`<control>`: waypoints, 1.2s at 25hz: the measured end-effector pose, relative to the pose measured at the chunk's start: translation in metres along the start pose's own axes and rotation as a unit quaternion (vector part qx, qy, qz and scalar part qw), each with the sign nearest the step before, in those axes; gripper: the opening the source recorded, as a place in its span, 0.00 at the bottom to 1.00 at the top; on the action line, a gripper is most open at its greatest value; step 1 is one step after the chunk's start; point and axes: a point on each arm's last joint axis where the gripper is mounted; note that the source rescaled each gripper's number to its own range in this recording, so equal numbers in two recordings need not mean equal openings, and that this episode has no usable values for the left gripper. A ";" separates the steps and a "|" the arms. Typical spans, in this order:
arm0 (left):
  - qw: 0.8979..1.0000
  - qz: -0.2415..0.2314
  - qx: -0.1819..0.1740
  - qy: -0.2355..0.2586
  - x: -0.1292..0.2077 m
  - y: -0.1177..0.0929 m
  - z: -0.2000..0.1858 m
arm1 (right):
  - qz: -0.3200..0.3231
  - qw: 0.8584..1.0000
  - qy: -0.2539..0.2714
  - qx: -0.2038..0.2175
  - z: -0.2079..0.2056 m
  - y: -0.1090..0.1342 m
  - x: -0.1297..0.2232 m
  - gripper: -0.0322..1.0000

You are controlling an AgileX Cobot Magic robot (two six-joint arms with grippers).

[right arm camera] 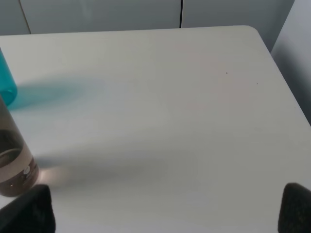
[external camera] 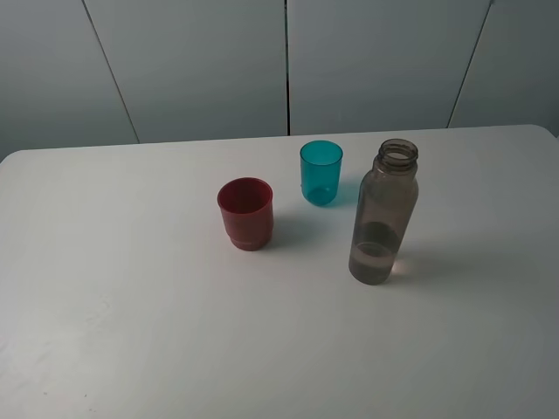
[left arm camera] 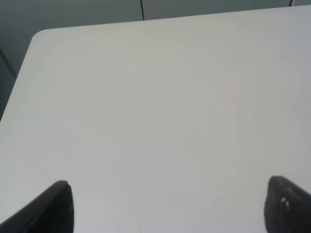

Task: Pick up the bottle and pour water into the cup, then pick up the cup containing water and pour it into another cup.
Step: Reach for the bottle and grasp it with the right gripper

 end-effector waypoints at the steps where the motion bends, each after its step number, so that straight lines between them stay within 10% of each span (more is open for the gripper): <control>1: 1.000 0.000 0.000 0.000 0.000 0.000 0.000 | 0.000 1.000 0.000 0.000 0.000 0.000 0.000 1.00; 30: 1.000 0.000 0.000 0.000 0.000 0.000 0.000 | 0.000 1.000 0.000 0.000 0.000 0.000 0.000 1.00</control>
Point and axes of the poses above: a point on each arm's last joint axis where the gripper is mounted, z pointing out along that axis toward the gripper, y along the wrist's bending axis when the last joint is at zero, x = y × z
